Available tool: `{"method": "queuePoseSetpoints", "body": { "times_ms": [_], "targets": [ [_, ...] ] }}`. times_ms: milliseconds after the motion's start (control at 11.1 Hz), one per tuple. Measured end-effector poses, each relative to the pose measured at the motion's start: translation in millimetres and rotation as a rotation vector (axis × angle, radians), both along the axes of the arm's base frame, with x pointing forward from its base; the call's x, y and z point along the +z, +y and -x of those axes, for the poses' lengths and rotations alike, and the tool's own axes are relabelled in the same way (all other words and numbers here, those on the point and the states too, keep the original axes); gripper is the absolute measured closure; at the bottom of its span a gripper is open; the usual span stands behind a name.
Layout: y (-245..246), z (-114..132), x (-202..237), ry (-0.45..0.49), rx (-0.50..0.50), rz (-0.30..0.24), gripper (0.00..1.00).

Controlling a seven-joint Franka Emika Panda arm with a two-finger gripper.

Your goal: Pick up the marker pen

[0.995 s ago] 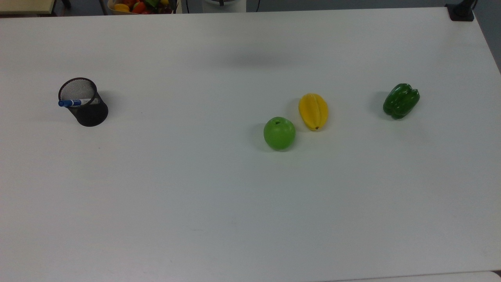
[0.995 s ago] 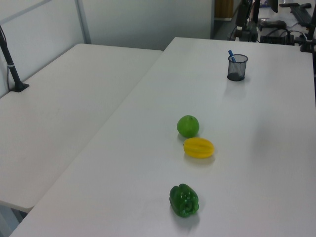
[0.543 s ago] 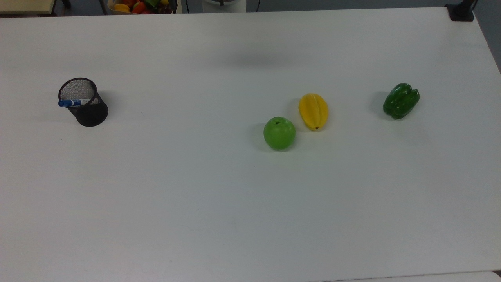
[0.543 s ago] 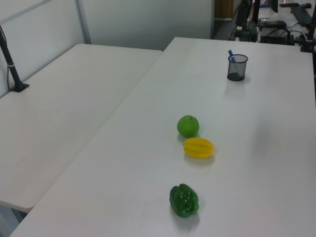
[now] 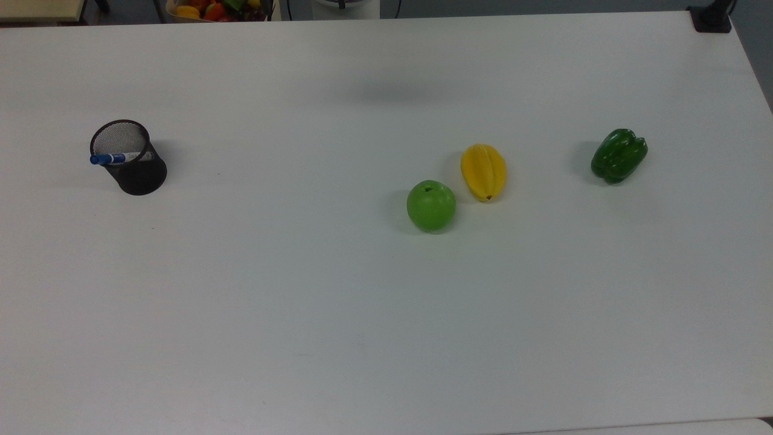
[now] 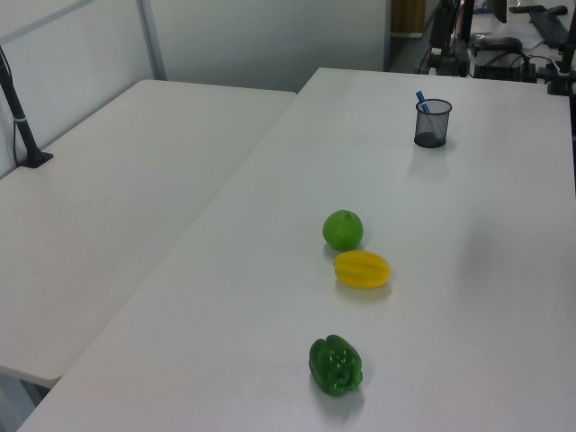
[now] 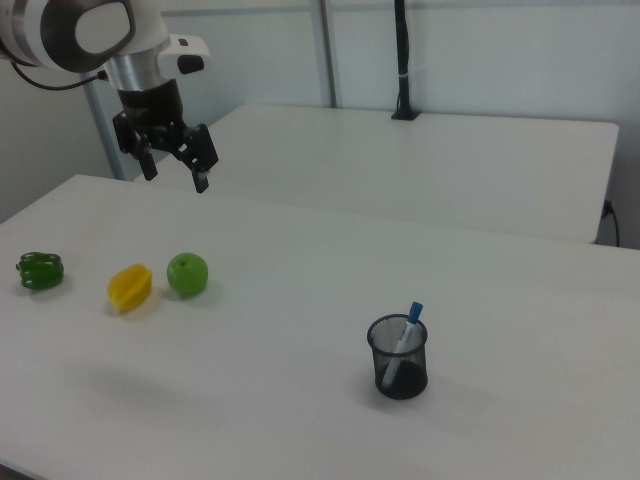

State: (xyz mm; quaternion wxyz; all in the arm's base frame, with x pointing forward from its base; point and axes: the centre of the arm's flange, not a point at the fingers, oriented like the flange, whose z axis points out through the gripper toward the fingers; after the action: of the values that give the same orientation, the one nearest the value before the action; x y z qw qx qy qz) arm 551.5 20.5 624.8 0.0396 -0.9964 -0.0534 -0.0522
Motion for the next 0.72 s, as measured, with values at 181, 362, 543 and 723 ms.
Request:
{"method": "queuePoseSetpoints", "body": {
  "times_ms": [181,362,543,723],
  "targets": [
    [-0.1,0.7,1.3,-0.002,0.0,0.0,0.0],
    [-0.1,0.9,1.8,-0.003,0.0,0.0,0.0],
    [-0.1,0.9,1.8,-0.003,0.0,0.0,0.0],
    [-0.1,0.9,1.8,-0.003,0.0,0.0,0.0]
  ]
}}
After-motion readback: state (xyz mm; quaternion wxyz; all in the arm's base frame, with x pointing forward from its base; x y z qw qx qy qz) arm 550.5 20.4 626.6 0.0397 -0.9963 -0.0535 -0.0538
